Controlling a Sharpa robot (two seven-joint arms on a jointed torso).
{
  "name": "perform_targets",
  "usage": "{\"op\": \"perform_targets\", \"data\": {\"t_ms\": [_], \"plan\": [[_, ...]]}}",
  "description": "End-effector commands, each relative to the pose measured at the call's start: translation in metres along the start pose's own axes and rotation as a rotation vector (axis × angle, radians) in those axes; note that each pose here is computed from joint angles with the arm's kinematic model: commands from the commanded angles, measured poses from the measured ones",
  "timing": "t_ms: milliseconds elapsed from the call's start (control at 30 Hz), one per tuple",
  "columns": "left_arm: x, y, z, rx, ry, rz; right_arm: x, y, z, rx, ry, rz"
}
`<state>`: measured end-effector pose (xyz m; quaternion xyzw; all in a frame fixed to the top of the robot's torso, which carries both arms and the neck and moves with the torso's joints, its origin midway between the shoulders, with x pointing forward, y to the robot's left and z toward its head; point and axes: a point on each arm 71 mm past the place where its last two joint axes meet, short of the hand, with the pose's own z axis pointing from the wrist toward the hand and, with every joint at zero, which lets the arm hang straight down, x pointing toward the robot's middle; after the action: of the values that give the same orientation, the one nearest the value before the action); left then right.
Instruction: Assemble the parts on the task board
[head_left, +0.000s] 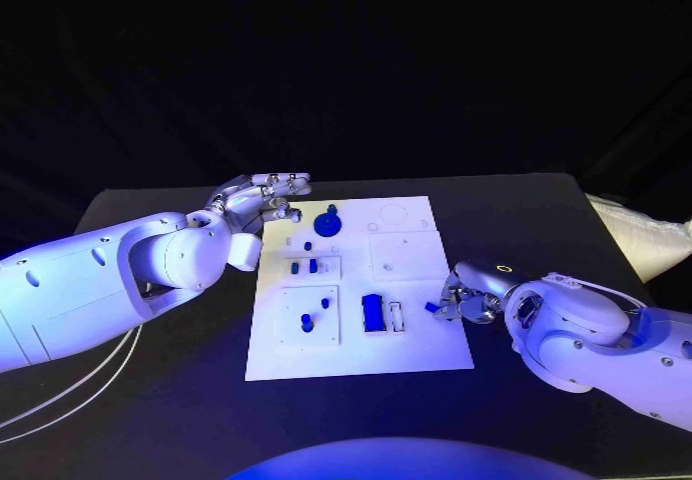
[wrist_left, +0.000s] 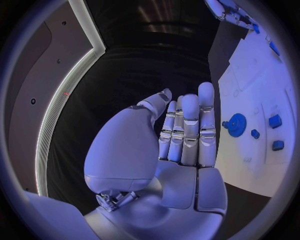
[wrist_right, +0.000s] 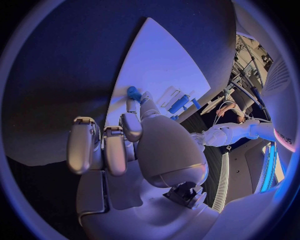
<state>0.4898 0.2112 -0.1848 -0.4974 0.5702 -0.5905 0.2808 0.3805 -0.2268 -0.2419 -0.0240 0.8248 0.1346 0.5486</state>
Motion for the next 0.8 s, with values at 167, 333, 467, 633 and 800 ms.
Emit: {"op": "perform_targets", "data": {"t_ms": [167,333,467,633,800], "plan": [[0.0025,-0.0001,0.0002,0.001,0.021,-0.007,0.010,0.003,0.004,-0.005,0.028,-0.263],[0.0024,-0.0001,0.0002,0.000,0.021,-0.007,0.019,0.009,0.007,-0.017,0.059,-0.305],[0.0022,-0.0001,0.0002,0.000,0.020,-0.006,0.022,0.010,0.007,-0.020,0.068,-0.305],[0.0025,0.0001,0.0003,-0.001,0.021,-0.007,0.024,0.011,0.007,-0.022,0.073,-0.293],[0.0032,0.0004,0.0007,-0.002,0.023,-0.007,0.025,0.014,0.009,-0.024,0.081,-0.282]]}}
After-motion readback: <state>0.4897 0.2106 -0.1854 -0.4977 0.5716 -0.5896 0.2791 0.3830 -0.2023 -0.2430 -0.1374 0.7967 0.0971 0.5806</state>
